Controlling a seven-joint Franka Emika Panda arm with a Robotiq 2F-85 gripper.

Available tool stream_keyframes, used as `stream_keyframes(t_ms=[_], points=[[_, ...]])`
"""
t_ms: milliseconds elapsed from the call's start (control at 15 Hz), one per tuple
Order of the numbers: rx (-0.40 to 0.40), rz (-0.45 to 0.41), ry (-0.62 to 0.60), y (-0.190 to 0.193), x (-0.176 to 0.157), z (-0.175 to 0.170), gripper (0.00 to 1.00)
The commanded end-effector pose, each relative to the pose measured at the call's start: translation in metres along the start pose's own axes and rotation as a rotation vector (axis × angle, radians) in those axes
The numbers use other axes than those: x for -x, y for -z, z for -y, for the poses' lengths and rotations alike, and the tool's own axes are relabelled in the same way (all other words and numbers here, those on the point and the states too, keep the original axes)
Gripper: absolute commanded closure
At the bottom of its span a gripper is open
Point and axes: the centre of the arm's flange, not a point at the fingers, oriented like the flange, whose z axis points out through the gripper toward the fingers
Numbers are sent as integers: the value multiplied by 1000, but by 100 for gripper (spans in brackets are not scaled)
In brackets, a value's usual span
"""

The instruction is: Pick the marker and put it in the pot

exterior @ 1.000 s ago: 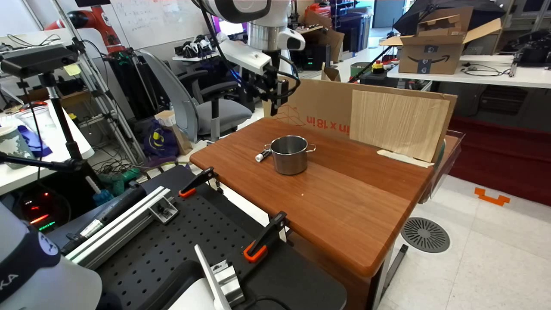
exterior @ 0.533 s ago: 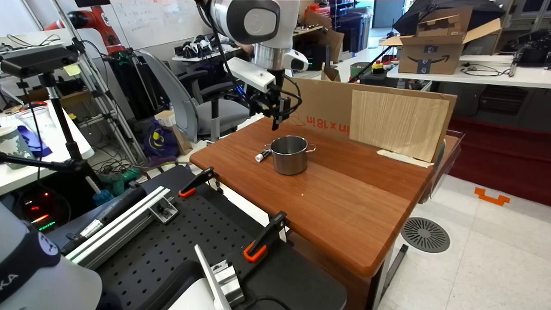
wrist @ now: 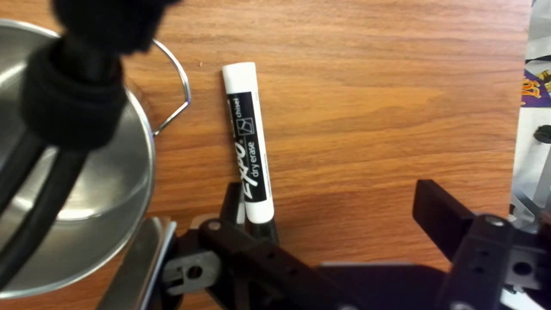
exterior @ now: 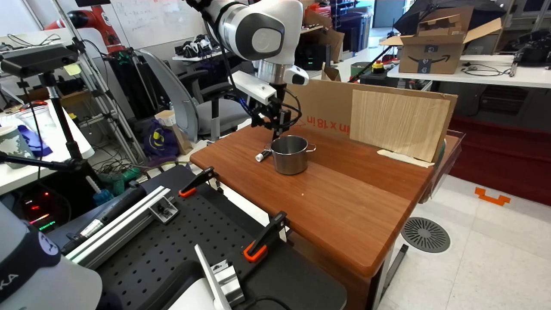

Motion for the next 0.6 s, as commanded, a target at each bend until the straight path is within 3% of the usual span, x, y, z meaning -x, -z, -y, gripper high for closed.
stream_keyframes(t_ms=[0, 533], points=[[29, 32, -19, -4, -11, 1, 0], [75, 51, -33, -12, -18, 1, 0]])
